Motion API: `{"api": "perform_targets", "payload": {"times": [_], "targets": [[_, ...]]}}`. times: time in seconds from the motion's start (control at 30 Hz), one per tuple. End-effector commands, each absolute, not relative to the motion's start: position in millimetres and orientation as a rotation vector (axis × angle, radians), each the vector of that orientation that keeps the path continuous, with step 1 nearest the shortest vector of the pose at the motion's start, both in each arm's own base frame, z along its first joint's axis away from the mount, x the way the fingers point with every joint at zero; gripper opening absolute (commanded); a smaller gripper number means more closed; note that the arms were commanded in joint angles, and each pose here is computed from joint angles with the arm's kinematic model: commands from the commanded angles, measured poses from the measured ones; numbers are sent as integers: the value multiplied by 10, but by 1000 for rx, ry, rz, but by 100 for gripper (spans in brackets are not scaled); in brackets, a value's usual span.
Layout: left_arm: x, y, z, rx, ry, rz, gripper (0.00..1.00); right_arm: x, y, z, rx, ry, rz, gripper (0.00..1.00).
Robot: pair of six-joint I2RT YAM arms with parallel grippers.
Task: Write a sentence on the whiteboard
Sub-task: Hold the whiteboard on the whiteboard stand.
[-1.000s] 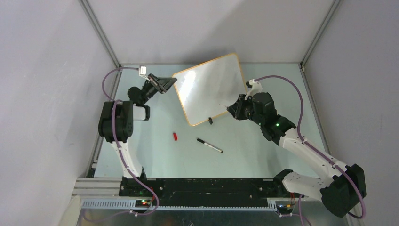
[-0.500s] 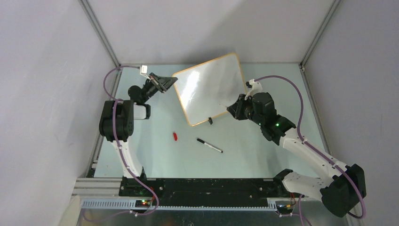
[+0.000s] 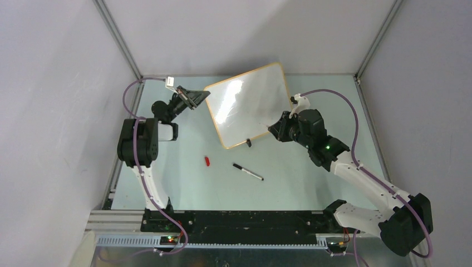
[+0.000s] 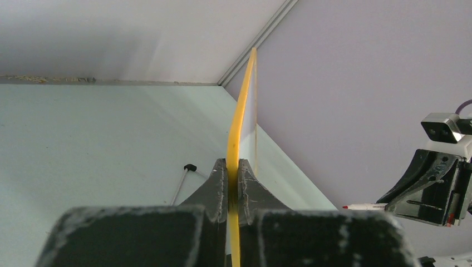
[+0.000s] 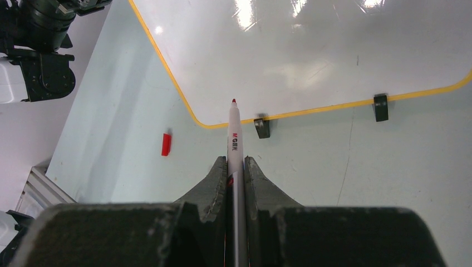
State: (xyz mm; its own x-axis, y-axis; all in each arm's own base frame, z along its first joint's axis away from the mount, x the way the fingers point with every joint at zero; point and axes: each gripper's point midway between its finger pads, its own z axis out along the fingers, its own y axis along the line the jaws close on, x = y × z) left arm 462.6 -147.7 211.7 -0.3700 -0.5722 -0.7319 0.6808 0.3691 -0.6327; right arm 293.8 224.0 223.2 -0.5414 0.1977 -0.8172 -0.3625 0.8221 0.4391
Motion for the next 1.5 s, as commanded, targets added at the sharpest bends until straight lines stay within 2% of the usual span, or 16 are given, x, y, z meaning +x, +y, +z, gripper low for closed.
{"api": "perform_targets", "payload": {"times": [0.0,0.9,1.47], "targets": [[4598,-1518,2221,208,1391,-1282,1,2967,2274,2317,-128,1982,731,0],[4623,-1528,2239,196,1396,-1316,0,3080,2391,2501,-138,1977,744,0],[4607,-1529,2241,194,1393,-1318,0,3509,3046,3175,-186,1906,830,0]]}}
